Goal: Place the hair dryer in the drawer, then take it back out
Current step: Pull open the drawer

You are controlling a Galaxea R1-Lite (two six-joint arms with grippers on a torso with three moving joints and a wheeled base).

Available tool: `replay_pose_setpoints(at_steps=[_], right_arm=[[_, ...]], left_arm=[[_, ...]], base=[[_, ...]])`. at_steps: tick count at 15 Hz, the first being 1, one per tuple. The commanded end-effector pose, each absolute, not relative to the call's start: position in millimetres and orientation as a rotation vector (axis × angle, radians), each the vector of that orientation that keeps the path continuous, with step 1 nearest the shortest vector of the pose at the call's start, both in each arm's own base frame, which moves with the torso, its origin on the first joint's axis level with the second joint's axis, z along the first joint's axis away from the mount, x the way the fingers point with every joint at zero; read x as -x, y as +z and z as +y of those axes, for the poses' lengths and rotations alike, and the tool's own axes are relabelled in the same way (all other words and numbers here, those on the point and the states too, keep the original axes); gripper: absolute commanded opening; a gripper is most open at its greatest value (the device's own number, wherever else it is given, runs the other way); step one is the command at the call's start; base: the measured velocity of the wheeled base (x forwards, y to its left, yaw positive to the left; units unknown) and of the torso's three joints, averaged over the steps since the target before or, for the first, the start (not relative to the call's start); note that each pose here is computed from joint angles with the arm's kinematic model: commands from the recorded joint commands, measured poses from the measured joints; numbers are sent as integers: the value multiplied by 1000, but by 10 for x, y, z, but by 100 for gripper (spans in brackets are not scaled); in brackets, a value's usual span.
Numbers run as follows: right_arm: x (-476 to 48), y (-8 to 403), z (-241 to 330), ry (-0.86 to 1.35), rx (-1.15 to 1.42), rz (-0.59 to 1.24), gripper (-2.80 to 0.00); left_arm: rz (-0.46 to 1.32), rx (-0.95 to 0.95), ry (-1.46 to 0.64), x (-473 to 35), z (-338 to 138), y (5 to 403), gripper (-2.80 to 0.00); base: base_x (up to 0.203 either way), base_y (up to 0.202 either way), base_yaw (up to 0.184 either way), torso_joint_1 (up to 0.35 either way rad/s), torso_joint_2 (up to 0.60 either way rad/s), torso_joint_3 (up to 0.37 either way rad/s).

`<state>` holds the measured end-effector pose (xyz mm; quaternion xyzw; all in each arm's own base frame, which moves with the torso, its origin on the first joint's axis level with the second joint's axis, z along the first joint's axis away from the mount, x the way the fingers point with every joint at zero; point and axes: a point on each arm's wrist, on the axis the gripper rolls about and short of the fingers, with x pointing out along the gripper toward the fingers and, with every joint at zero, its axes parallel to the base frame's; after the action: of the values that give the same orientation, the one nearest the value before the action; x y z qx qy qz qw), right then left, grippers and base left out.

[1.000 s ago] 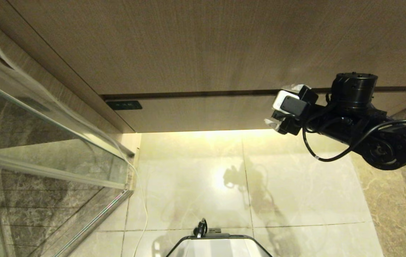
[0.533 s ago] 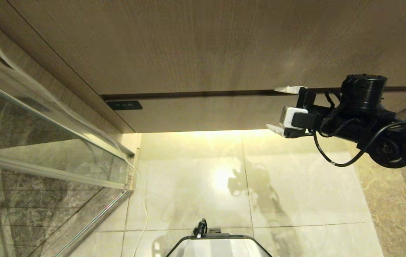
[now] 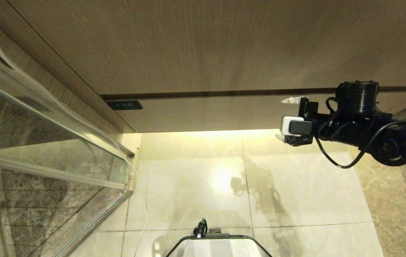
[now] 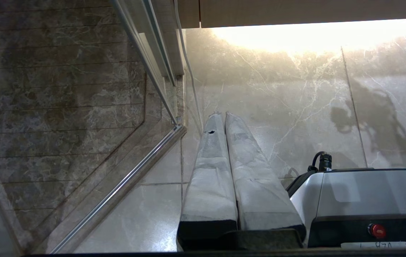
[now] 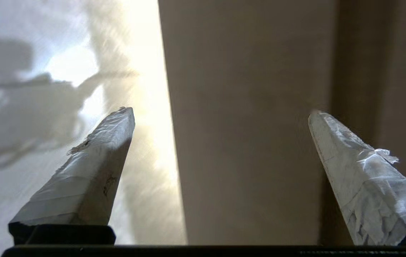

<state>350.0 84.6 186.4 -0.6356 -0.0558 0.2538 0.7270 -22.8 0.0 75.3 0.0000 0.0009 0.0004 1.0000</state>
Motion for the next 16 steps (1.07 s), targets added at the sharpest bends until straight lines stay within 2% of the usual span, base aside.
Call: replay_pose_setpoints(at_steps=[1,5,10,16], right_arm=[[-3498,1885,841,534,1414,-86,0],[-3577,1957,893,444,1330,-26,0],[-3533,1957,883,457,1284,-19,0],[-3636,1925,947,541,1266,-127,0]], left_arm=[[2,0,1,228,0,750,-280],[1,0,2,228,0,753,-280],[1,0,2,229,0,751,-280],[3,0,2,227,0,749,-280]], base=[[0,0,0,0,0,0],[0,0,0,0,0,0],[0,0,0,0,0,0],[0,0,0,0,0,0]])
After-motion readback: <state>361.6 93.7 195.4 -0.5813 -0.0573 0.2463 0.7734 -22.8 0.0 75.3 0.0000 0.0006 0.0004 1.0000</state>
